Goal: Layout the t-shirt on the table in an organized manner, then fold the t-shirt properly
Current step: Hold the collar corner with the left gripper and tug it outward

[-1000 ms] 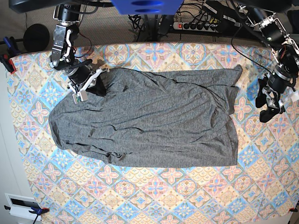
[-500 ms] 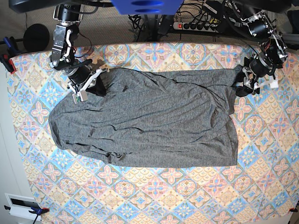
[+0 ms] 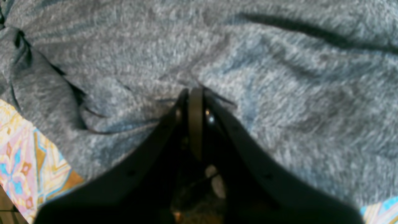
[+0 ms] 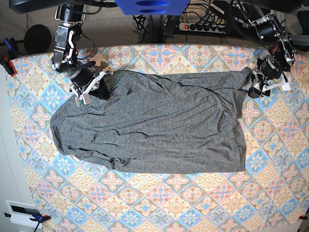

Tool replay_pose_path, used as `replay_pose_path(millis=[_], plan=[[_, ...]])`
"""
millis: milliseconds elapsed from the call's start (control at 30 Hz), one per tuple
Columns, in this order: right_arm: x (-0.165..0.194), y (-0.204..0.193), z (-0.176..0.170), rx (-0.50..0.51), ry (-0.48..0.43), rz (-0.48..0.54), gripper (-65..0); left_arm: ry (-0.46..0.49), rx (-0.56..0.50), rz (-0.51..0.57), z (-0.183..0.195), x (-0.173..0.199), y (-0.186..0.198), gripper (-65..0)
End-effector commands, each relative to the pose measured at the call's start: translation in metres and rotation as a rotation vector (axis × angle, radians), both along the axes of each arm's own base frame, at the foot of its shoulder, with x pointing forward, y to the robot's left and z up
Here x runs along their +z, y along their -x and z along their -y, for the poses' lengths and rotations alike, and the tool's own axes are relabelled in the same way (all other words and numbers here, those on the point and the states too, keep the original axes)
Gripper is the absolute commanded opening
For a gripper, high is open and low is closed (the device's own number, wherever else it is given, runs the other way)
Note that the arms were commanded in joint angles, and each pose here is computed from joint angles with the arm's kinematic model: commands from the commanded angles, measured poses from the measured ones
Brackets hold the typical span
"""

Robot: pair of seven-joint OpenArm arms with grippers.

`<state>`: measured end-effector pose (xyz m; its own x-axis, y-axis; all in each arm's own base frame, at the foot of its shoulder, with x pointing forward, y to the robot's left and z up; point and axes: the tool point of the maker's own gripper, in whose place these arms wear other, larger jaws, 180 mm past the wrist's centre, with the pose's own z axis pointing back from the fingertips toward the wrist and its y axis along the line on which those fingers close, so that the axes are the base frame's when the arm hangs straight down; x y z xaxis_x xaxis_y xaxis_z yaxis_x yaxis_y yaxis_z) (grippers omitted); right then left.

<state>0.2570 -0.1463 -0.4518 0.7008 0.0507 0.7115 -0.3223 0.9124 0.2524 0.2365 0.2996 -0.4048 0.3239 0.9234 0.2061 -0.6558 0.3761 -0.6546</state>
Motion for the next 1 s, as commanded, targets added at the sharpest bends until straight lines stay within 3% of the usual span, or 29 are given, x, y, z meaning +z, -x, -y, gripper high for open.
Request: replay_pose_path(millis=[0, 233, 467, 733, 967], plan=[[-0.046, 0.043, 0.031, 0.007, 0.218, -0.245, -65.0, -0.018, -0.013, 0.041, -0.004, 0.013, -0.010, -27.4], [-0.046, 0.042, 0.031, 0.007, 0.217, -0.243, -65.0, 0.001, -0.010, 0.075, -0.002, 0.018, -0.029, -27.4], [-0.045, 0.042, 0.031, 0.007, 0.218, -0.242, -65.0, 0.083, -0.051, -0.004, 0.019, -0.016, -0.037, -27.4], [-0.045, 0.042, 0.031, 0.007, 0.218, -0.242, -65.0, 0.087, -0.065, -0.006, 0.025, -0.017, -0.038, -27.6], [-0.045, 0.042, 0.031, 0.007, 0.218, -0.242, -65.0, 0.086, -0.105, -0.026, 0.036, -0.020, -0.039, -35.3]])
